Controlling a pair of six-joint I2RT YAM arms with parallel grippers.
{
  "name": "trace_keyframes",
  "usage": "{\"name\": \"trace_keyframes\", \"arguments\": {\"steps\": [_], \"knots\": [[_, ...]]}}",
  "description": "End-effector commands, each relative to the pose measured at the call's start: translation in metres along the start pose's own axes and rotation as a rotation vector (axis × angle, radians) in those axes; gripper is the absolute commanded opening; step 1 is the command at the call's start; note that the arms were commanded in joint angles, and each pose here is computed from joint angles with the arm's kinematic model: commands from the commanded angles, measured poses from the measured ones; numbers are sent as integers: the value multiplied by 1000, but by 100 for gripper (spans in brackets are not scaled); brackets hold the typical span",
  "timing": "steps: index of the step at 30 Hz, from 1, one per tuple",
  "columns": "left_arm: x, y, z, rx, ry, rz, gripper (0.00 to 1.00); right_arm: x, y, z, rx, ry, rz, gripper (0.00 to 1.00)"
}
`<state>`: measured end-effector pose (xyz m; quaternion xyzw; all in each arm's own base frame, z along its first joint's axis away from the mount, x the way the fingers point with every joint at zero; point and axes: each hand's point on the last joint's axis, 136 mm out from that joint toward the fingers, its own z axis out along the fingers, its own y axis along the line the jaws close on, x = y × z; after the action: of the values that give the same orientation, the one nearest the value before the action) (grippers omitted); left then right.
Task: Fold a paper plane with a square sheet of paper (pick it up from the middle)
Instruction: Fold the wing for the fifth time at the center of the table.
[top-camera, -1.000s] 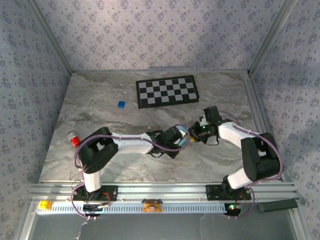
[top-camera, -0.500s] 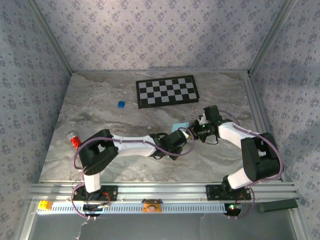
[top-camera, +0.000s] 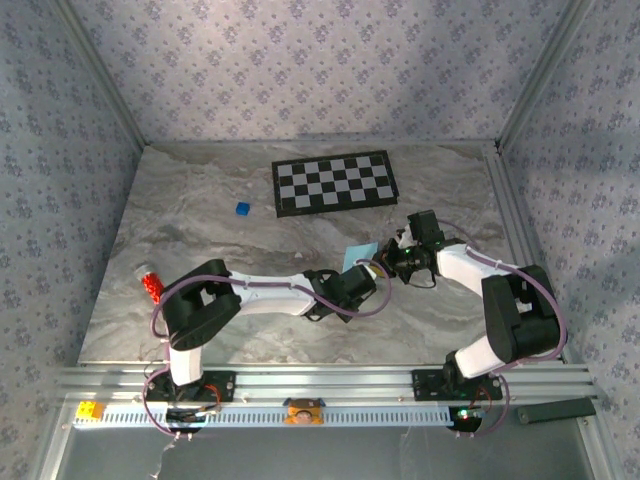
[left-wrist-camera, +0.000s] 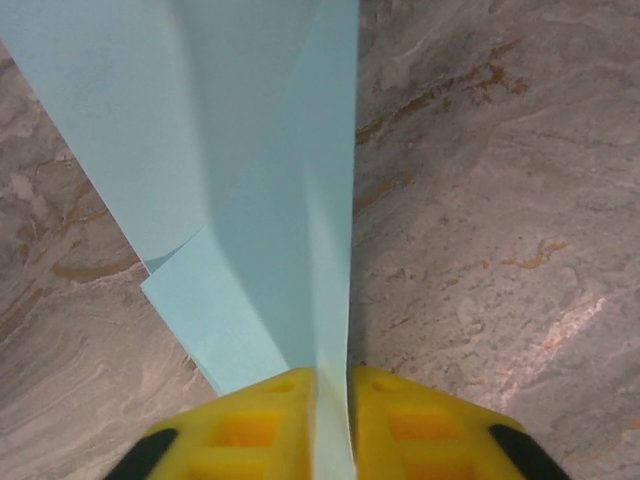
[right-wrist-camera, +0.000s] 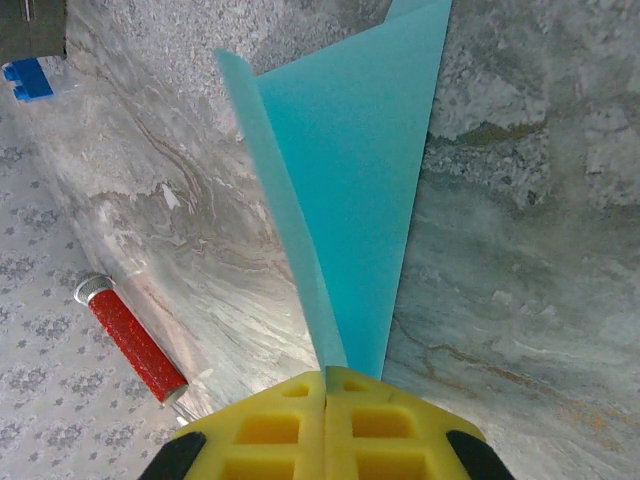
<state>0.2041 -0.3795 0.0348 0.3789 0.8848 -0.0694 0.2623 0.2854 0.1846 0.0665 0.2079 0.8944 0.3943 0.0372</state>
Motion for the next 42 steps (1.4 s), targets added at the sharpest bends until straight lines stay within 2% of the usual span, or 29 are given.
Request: {"name": "trace_keyframes", "arguments": {"steps": [1, 13, 17, 30, 33, 38, 40, 42], "knots": [[-8, 0, -4, -20, -19, 8, 14, 4, -5, 2, 3, 21, 25, 3], [-16, 0, -8, -18, -55, -11, 20, 5, -6, 2, 4, 23, 25, 2], [-17, 2, -9, -24, -65, -14, 19, 5, -6, 3, 5, 25, 25, 2], [-15, 3, -8, -27, -67, -20, 5, 6, -8, 3, 6, 28, 25, 4], [-12, 2, -8, -21, -59, -24, 4, 4, -6, 1, 8, 21, 12, 9], [-9, -4, -5, 30, -38, -48, 1, -1, -14, -14, 93, -37, -40, 25], [-7, -9, -4, 88, -29, -79, 1, -5, -19, -23, 110, -76, -43, 35], [-10, -14, -5, 158, -31, -119, 1, -9, -25, -32, 115, -114, -38, 39]]}}
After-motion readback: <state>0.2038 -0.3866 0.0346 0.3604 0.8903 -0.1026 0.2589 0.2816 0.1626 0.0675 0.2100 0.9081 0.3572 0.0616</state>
